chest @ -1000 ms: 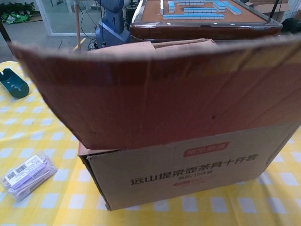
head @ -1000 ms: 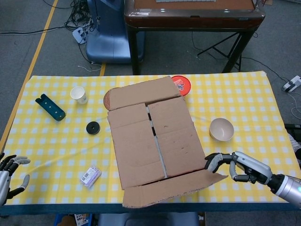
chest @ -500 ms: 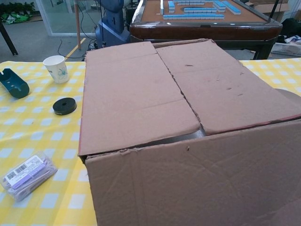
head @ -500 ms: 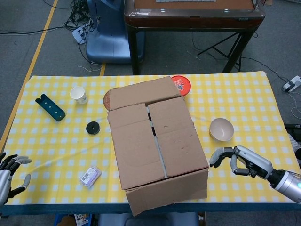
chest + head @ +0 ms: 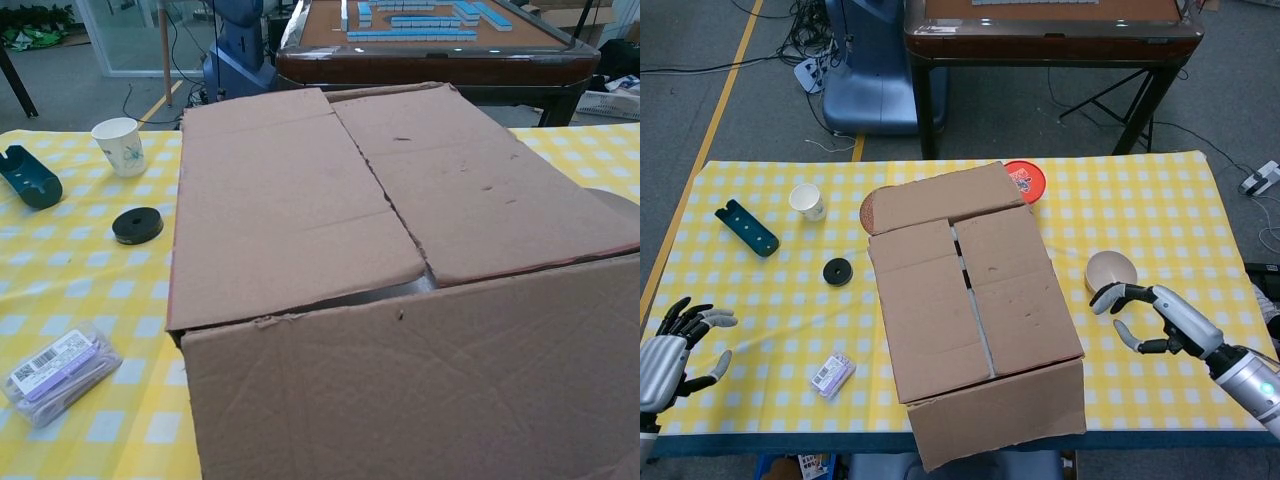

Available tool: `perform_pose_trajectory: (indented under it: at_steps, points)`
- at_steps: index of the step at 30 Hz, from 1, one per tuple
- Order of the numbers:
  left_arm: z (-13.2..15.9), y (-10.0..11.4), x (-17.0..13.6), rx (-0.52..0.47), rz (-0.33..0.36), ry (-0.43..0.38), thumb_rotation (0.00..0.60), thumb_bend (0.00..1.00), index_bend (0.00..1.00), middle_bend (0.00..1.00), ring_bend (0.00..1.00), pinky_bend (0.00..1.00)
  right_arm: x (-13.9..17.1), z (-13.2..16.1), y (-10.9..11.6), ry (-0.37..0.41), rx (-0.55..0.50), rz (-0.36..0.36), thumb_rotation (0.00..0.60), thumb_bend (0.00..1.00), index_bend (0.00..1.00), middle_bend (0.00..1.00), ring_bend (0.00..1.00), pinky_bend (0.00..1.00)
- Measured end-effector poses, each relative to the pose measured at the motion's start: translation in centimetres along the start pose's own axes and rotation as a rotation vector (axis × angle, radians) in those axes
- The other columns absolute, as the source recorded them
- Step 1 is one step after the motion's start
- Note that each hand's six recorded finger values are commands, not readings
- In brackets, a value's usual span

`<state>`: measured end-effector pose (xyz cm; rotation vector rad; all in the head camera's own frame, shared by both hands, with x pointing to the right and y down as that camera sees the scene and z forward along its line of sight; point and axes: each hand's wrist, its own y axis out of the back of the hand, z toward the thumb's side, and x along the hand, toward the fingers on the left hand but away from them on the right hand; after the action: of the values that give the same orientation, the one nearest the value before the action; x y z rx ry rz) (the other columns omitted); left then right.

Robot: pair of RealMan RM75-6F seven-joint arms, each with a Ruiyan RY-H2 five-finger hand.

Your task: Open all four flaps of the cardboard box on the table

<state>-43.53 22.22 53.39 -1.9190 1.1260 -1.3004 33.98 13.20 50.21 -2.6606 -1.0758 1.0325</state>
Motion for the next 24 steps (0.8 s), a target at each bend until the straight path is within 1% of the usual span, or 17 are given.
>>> perform_pose_trajectory:
  at_steps: [2,3,5,7,10,11,12,14,15,17,18,21,24]
  points:
    - [1.3,0.1,1.4,-0.036,-0.023,-0.070,0.600,0.43,0.37,0.27,0.16,0.00,0.0,-0.2,0.3,-0.019,0.041,-0.044,0.600,0.36,0.35,0.26,0.23,0.30]
    - [2.3,0.1,2.4,-0.053,-0.042,-0.119,0.600,0.43,0.37,0.27,0.15,0.00,0.0,-0.4,0.5,-0.033,0.061,-0.073,0.600,0.35,0.35,0.26,0.23,0.29]
    - [4.0,0.1,3.8,-0.058,-0.071,-0.197,0.589,0.43,0.36,0.27,0.15,0.00,0.0,-0.7,0.8,-0.054,0.086,-0.114,0.600,0.35,0.33,0.24,0.21,0.27]
    - [5.9,-0.2,5.3,-0.045,-0.115,-0.282,0.533,0.43,0.36,0.26,0.13,0.00,0.1,-0.8,1.0,-0.064,0.122,-0.149,0.600,0.35,0.32,0.23,0.20,0.26]
    - [8.7,-0.7,7.1,-0.033,-0.177,-0.393,0.405,0.44,0.36,0.24,0.12,0.00,0.3,-0.8,1.2,-0.075,0.180,-0.198,0.600,0.35,0.30,0.21,0.18,0.25]
    - [9.5,-0.8,7.7,-0.028,-0.192,-0.425,0.371,0.44,0.36,0.24,0.12,0.00,0.3,-0.8,1.3,-0.080,0.195,-0.214,0.600,0.36,0.29,0.21,0.18,0.25]
    - [10.6,-1.1,8.3,-0.020,-0.210,-0.467,0.353,0.44,0.36,0.24,0.11,0.00,0.4,-0.9,1.5,-0.087,0.212,-0.236,0.600,0.36,0.28,0.20,0.18,0.25]
    - [12.4,-1.4,9.2,-0.008,-0.229,-0.531,0.336,0.45,0.36,0.24,0.11,0.00,0.6,-0.8,1.7,-0.095,0.225,-0.272,0.600,0.37,0.28,0.20,0.18,0.25]
    - [13.6,-1.7,9.7,-0.003,-0.238,-0.574,0.321,0.44,0.36,0.24,0.11,0.00,0.7,-0.8,1.9,-0.099,0.229,-0.296,0.600,0.37,0.28,0.20,0.18,0.25]
    - [15.4,-2.3,10.3,0.005,-0.251,-0.633,0.291,0.44,0.36,0.24,0.11,0.00,0.8,-0.7,2.1,-0.099,0.233,-0.326,0.600,0.37,0.28,0.20,0.17,0.25]
    - [16.6,-2.6,10.7,0.012,-0.258,-0.669,0.286,0.44,0.36,0.24,0.11,0.00,0.9,-0.6,2.1,-0.098,0.237,-0.342,0.600,0.37,0.28,0.20,0.17,0.25]
    - [19.0,-3.5,11.4,0.038,-0.279,-0.732,0.272,0.44,0.35,0.24,0.11,0.00,1.0,-0.7,2.1,-0.109,0.229,-0.359,0.600,0.38,0.28,0.20,0.17,0.25]
    - [21.1,-4.0,12.1,0.072,-0.286,-0.774,0.244,0.44,0.35,0.24,0.11,0.00,1.1,-0.9,2.1,-0.126,0.228,-0.353,0.600,0.38,0.28,0.20,0.17,0.25]
